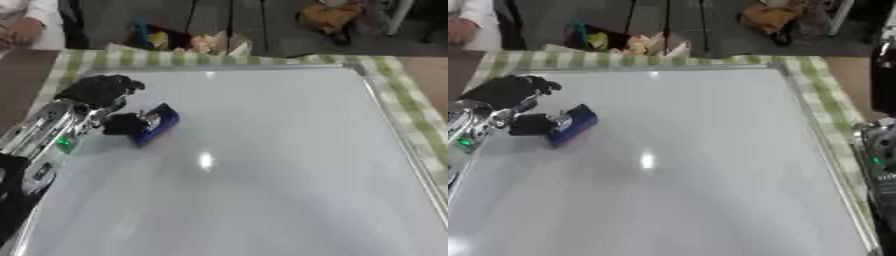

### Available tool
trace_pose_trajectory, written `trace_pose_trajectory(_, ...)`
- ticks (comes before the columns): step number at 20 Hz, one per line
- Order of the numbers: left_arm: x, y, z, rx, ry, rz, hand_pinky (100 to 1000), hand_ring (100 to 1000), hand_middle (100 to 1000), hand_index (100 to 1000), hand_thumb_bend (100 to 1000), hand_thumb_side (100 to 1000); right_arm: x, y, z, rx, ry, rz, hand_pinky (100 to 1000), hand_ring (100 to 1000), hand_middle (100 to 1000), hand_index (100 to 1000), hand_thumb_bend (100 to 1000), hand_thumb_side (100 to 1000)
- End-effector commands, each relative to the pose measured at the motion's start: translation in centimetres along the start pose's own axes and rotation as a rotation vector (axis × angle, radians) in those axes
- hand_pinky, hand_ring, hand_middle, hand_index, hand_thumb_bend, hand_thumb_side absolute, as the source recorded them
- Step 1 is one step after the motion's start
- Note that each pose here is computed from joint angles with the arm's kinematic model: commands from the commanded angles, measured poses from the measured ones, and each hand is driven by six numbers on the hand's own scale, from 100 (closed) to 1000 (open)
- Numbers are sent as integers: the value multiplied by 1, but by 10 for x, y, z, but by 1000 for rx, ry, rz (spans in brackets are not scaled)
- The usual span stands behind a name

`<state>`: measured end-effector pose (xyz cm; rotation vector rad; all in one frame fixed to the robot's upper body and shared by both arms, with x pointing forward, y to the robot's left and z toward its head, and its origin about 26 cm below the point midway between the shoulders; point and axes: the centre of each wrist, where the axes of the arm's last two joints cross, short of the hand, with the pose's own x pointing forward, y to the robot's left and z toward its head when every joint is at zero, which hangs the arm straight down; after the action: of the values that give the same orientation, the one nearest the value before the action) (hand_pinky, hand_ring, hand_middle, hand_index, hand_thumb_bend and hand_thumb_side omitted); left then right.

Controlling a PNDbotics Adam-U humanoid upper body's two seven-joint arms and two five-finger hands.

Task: Wipe the whiteboard clean with a brush.

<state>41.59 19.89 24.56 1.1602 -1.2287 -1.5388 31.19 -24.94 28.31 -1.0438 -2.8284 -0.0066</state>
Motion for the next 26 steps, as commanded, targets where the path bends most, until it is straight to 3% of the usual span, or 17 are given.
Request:
trace_pose_trajectory(1,-4,6,1,-17,-5,23,628,772,803,976,412,1000,3,-3,-7,-9,-22,-3,801,831,791,824,100,969)
trace_pose_trajectory(6,-3,3,0,-55,-19,58,636,778,808,986,465,1000,3,-3,-6,-7,-18,-5,801,831,789,822,100,969)
trace_pose_trajectory(17,-8,-18,-18,-77,77,55,587,699,713,967,450,1000,4,-1,-5,3,-13,-16,802,832,783,815,100,969)
trace_pose_trajectory(26,-10,-34,-28,-77,92,87,550,669,684,930,429,1000,4,0,-5,9,-9,-21,803,833,779,815,100,971)
